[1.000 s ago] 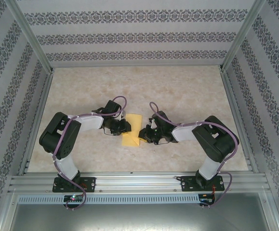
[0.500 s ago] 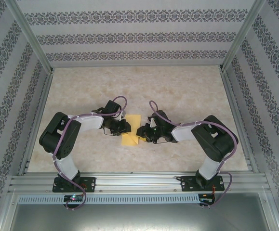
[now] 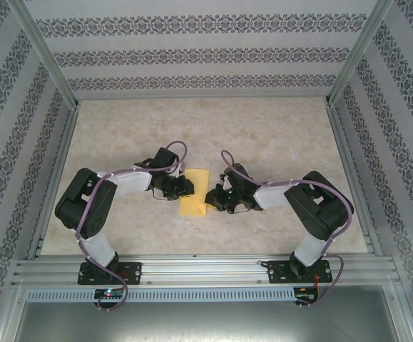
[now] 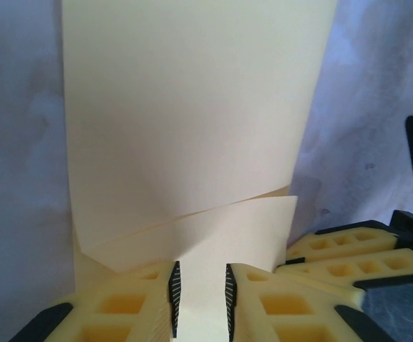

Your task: Fold a paper plane with a square sheet of paper (pick it up from the middle)

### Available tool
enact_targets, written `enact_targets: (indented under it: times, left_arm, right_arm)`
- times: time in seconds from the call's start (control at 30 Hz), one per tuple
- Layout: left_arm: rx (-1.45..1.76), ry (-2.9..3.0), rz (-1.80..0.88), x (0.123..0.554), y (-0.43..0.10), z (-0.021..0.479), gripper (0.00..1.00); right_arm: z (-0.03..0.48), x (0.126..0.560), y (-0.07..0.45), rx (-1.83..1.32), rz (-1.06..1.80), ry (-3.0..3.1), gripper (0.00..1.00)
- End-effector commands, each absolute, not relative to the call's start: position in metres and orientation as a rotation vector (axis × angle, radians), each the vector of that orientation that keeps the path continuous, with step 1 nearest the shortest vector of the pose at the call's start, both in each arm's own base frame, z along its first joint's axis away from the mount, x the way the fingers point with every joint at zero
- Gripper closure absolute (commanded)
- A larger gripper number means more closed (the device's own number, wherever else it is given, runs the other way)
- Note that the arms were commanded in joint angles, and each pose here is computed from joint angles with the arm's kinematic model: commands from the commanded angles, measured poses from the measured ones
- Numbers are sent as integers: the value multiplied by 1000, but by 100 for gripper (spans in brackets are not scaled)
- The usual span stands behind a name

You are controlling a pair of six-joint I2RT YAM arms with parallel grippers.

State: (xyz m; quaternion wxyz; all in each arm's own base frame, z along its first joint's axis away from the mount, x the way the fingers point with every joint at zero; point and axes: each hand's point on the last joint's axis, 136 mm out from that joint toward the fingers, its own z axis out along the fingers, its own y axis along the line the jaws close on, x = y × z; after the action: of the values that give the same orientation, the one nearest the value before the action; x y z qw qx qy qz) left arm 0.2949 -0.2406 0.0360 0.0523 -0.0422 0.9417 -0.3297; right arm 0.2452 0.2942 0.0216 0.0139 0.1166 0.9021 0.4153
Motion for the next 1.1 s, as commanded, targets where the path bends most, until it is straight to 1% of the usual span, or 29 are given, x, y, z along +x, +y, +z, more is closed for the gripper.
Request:
enact_targets:
  times: [0.0, 0.07, 0.1, 0.13, 0.27, 0.43, 0.6, 0.67, 0.83, 0.93, 1.07]
  left_arm:
    - [-109, 2828, -998, 297, -240, 56, 73]
    - [-112, 2810, -979, 299, -237, 62, 72]
    - [-116, 2801, -966, 299, -235, 66, 72]
    - [-118, 2793, -952, 299, -233, 69, 72]
    - [-143, 2735, -870, 303, -220, 90, 71]
    - [-190, 2654, -730, 305, -195, 117, 69]
    - [-235, 2582, -648, 304, -175, 138, 67]
    - [-251, 2558, -633, 303, -169, 144, 67]
    - [-329, 2524, -556, 299, -150, 147, 67]
    - [-445, 2491, -473, 294, -127, 146, 65]
    - [-594, 2440, -371, 282, -91, 147, 63]
  right_arm:
    - [33, 251, 295, 302, 1267, 2789, 87]
    - [40, 253, 296, 279, 1264, 2776, 88]
    - [44, 254, 296, 260, 1263, 2767, 91]
    - [49, 255, 296, 247, 1264, 2761, 92]
    - [65, 254, 287, 167, 1158, 2770, 93]
    - [106, 249, 243, 22, 768, 2799, 92]
    - [164, 240, 177, -105, 281, 2758, 89]
    - [186, 235, 156, -152, 103, 2733, 87]
    - [226, 225, 105, -224, -443, 2683, 87]
    - [229, 225, 107, -313, -638, 2658, 88]
    - [202, 228, 142, -417, -708, 2673, 87]
